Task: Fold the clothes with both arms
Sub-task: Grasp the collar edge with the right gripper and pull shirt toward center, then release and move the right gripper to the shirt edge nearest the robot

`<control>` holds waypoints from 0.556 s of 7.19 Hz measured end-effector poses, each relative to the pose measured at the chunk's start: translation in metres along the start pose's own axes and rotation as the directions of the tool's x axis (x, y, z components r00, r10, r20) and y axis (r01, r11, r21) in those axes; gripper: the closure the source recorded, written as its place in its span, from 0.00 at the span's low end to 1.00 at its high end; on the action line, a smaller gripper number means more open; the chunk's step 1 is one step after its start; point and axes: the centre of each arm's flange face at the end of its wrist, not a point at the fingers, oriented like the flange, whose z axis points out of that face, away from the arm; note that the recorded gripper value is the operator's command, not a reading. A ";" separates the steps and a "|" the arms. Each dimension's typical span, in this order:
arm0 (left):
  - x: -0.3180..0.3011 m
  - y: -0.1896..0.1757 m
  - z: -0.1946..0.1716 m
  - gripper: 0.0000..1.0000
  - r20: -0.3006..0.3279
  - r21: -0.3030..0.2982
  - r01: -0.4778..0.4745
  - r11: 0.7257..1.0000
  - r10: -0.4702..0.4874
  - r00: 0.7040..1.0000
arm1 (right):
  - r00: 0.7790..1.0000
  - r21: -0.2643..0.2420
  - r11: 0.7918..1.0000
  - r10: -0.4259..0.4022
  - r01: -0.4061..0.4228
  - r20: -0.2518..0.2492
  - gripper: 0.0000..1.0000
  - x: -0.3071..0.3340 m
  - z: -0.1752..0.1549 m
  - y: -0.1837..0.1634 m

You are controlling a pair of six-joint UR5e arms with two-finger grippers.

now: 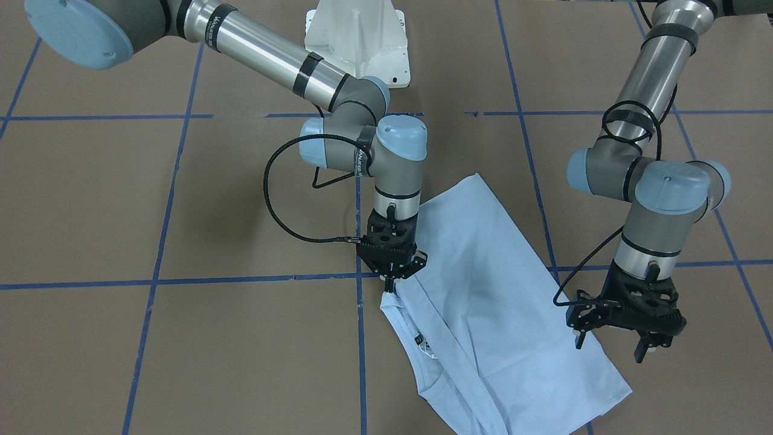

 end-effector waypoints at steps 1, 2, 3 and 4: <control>0.001 0.000 0.000 0.00 -0.002 0.001 0.000 1.000 0.000 1.000 | 1.000 -0.010 1.000 -0.010 0.010 -0.005 1.00 0.007 -0.023 0.006; 0.001 0.000 0.000 0.00 -0.002 0.002 0.002 1.000 -0.002 1.000 | 1.000 -0.027 0.999 -0.024 0.023 -0.005 1.00 0.031 -0.050 0.022; 0.002 0.000 0.000 0.00 -0.003 0.002 0.003 1.000 -0.003 1.000 | 0.999 -0.044 0.998 -0.046 0.046 0.001 1.00 0.070 -0.079 0.048; 0.003 0.000 0.000 0.00 -0.006 0.004 0.003 1.000 -0.003 1.000 | 0.997 -0.049 0.996 -0.079 0.079 0.011 1.00 0.116 -0.111 0.078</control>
